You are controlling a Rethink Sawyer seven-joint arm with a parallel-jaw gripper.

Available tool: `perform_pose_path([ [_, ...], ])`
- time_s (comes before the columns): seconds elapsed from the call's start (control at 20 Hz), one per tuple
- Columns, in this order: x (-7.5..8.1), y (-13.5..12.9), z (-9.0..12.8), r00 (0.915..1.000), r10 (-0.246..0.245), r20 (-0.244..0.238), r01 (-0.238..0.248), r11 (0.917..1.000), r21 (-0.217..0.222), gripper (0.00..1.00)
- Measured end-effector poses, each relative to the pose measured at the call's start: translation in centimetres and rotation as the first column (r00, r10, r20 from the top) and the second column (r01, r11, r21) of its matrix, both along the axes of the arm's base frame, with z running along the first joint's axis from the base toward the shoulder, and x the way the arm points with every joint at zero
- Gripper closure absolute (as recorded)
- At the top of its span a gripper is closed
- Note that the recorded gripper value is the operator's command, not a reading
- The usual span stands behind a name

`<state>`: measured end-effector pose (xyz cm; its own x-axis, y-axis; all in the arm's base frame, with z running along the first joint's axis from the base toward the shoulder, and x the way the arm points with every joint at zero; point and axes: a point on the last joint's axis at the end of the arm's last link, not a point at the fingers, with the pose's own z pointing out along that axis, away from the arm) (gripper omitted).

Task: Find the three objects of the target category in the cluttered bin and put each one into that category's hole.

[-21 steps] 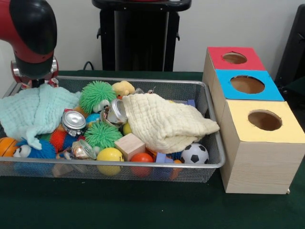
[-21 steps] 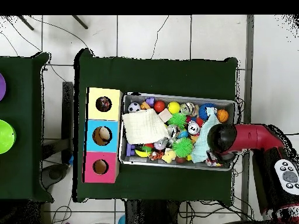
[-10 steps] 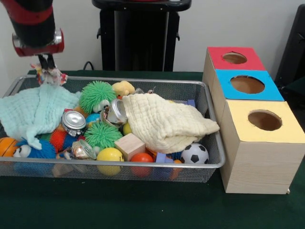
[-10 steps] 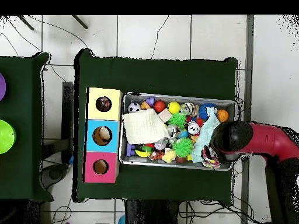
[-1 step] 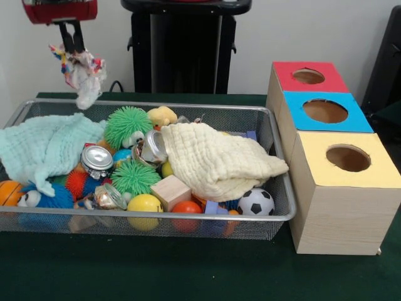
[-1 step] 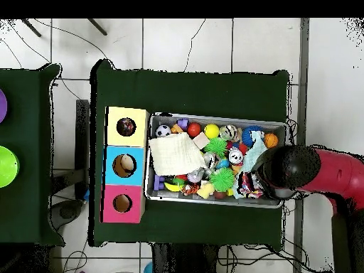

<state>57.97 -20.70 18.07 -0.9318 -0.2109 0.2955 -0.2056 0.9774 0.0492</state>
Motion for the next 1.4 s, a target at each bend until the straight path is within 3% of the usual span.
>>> perform_pose_path([
  [0.5,1.5,4.8,7.8,0.9931,-0.054,0.104,0.046,0.9958,0.08,1.0],
  [0.85,2.5,7.8,10.0,0.981,-0.062,0.184,0.043,0.9935,0.105,1.0],
  [1.05,3.8,10.4,10.7,0.9651,-0.05,0.257,0.022,0.9935,0.112,1.0],
  [1.4,6.4,14.1,11.5,0.9208,-0.034,0.388,-0.013,0.993,0.118,1.0],
])
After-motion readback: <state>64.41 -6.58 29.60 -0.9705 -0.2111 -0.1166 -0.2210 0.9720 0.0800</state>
